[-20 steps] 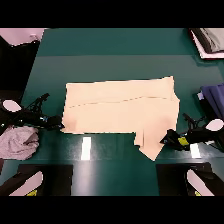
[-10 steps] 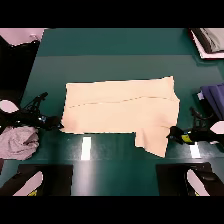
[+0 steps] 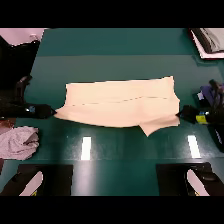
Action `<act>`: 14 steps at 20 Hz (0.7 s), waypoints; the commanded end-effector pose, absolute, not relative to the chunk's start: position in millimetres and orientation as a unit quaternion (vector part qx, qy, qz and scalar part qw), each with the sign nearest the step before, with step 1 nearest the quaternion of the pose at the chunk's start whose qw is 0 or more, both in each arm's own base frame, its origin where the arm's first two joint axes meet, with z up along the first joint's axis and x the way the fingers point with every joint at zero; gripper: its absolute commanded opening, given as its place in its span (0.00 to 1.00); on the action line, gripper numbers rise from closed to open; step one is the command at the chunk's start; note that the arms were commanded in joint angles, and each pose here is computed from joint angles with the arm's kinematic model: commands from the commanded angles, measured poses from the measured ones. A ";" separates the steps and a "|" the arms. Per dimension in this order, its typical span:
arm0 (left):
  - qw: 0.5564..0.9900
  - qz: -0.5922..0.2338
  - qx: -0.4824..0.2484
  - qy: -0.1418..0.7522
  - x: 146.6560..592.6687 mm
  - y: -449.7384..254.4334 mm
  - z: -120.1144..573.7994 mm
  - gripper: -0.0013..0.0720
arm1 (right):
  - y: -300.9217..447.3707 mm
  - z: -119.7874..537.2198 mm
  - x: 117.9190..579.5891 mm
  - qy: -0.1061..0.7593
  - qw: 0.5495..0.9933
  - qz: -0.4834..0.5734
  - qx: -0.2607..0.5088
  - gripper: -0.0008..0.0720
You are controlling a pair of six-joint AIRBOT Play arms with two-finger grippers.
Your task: Fold the shirts.
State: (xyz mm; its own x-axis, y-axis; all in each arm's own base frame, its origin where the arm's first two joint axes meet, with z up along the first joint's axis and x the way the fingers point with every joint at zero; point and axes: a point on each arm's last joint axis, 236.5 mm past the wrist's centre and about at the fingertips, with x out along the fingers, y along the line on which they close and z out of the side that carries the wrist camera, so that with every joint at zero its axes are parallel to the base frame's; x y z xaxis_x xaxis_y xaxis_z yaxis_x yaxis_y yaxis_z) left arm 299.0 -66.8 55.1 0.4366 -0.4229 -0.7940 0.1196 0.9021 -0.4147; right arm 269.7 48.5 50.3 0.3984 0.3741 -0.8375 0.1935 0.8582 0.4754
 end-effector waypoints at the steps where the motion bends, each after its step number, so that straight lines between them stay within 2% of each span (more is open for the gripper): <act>1: 0.892 -0.128 -0.146 0.408 344.3 -49.0 94.6 0.05 | 37.2 70.7 315.8 0.524 0.815 0.067 0.239 0.04; 4: 0.916 -0.101 -0.169 0.350 375.5 -37.4 108.8 0.05 | 25.5 79.2 358.6 0.504 0.830 0.066 0.231 0.04; 7: 0.920 -0.080 -0.208 0.322 405.1 -29.2 105.6 0.05 | 18.3 76.5 395.5 0.498 0.836 0.068 0.221 0.04; 14: 0.901 -0.066 -0.237 0.357 469.3 -18.0 62.9 0.05 | 21.7 47.8 480.3 0.485 0.850 0.087 0.187 0.04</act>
State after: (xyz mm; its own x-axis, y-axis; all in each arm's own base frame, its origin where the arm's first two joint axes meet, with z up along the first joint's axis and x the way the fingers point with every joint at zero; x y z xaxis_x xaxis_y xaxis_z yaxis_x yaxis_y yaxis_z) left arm 442.3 -23.0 75.5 0.7407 -0.2882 -0.6069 -0.0311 0.8876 -0.4595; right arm 444.2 22.7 59.2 0.4933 0.3396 -0.8008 0.0604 0.9050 0.4210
